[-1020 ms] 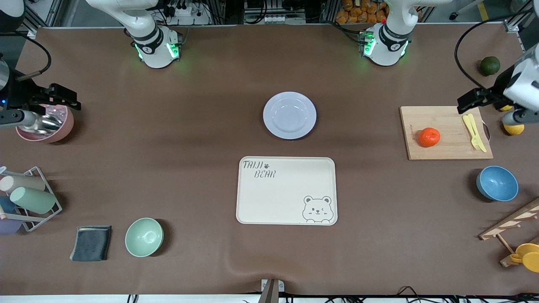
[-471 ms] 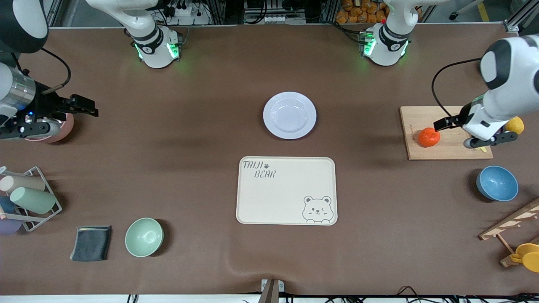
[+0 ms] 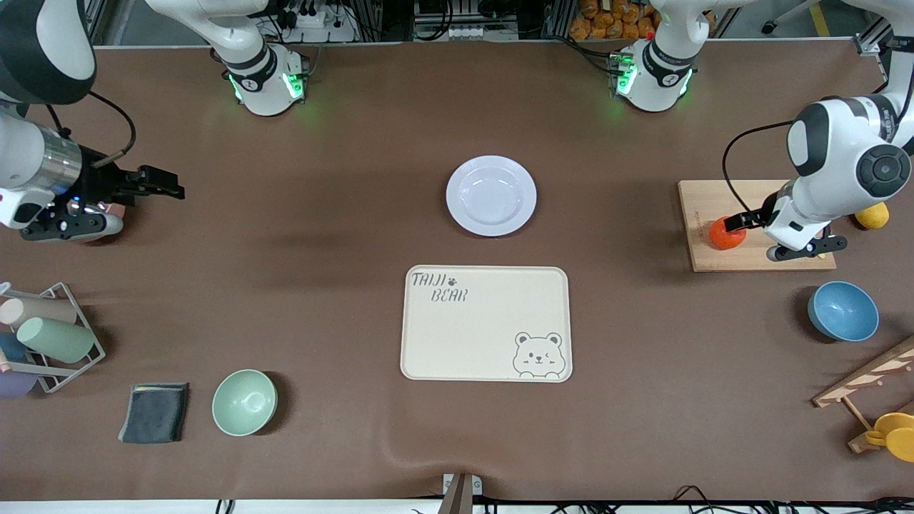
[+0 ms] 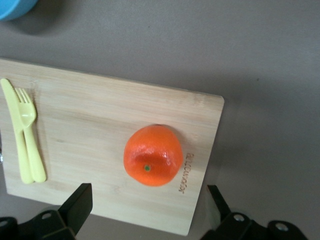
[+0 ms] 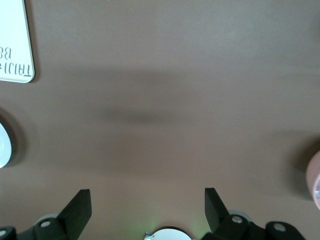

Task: Place orange and plate with both arms
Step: 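Lower the left gripper and grasp the orange while the right gripper extends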

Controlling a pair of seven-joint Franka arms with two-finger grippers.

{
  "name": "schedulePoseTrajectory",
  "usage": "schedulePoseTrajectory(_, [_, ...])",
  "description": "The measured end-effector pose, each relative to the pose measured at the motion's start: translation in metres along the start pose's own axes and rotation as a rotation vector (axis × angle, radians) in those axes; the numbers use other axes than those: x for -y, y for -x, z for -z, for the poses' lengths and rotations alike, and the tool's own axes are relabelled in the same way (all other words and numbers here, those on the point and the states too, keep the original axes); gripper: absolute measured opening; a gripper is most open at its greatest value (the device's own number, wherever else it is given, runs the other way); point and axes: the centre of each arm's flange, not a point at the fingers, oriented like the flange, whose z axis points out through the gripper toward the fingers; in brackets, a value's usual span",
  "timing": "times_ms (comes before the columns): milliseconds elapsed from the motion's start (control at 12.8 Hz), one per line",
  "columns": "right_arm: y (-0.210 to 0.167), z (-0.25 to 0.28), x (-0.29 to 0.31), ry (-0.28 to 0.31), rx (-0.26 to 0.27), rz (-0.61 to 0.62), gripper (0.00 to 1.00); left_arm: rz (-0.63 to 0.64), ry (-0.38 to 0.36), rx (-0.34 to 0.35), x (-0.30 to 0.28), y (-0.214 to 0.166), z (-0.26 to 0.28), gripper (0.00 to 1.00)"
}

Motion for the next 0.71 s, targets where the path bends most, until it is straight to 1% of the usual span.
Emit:
schedulePoseTrajectory(157, [-0.002, -0.013, -0.002, -0.028, -0.003, -0.011, 1.0, 0.0, 0.005, -0.012, -0.001, 0.0, -0.017, 1.0])
schedulePoseTrajectory(314, [-0.003, -0.023, -0.007, -0.064, -0.006, -0.031, 1.0, 0.009, 0.009, -0.009, 0.004, 0.0, -0.033, 1.0])
schedulePoseTrajectory(549, [-0.002, -0.029, -0.011, -0.086, -0.003, -0.044, 1.0, 0.022, 0.018, -0.02, 0.012, -0.002, -0.058, 1.0])
schedulePoseTrajectory(706, [-0.002, -0.041, -0.007, -0.134, 0.005, -0.052, 1.0, 0.024, 0.019, -0.009, 0.015, -0.003, -0.07, 1.0])
